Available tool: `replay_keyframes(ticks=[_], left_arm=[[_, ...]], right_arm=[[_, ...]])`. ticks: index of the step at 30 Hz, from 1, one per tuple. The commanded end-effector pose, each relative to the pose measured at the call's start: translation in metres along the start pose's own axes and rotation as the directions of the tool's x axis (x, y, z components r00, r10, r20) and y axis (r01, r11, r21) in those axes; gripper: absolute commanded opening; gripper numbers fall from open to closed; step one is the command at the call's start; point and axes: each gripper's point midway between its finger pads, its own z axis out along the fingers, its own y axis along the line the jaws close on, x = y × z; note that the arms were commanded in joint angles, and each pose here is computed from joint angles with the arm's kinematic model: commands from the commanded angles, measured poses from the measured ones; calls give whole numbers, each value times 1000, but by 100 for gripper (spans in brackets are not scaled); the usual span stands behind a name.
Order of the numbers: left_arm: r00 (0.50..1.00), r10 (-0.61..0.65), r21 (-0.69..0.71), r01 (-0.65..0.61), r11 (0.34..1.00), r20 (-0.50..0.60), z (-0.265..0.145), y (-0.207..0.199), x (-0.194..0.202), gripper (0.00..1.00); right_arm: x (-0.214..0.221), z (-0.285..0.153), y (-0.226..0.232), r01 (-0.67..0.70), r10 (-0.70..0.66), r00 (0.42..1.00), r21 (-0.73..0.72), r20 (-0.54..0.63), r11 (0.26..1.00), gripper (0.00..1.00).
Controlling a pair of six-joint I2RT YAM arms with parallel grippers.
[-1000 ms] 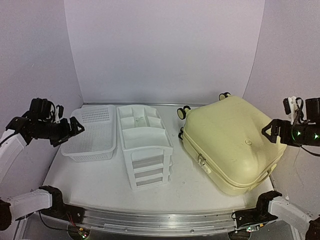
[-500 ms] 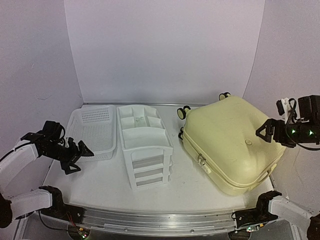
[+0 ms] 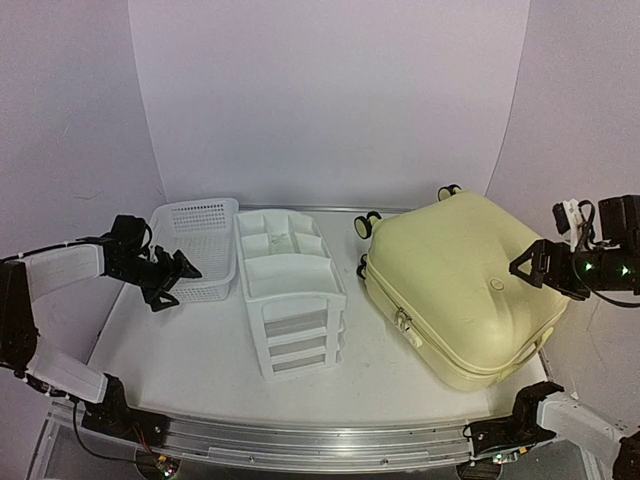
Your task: Open, take out, and arrange the luggage
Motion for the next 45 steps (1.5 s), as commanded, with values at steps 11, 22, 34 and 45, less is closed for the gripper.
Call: replay_keyframes(ticks=[11, 22, 34, 45], left_arm=[[976, 27, -98, -6, 995, 217, 10, 14, -135, 91], [984, 79, 222, -114, 968, 162, 14, -52, -155, 99], [956, 137, 261, -206, 943, 259, -55, -89, -133, 99], [940, 277, 258, -322, 911, 197, -117, -89, -39, 99]], right_arm=[[1, 12, 20, -15, 7, 998, -113, -68, 993, 98], [-23, 29, 54, -68, 41, 994, -287, -100, 956, 98], [-34, 92, 143, -71, -23, 980, -457, -199, 887, 98], [-9, 167, 241, -109, -85, 935, -506, -345, 856, 98]])
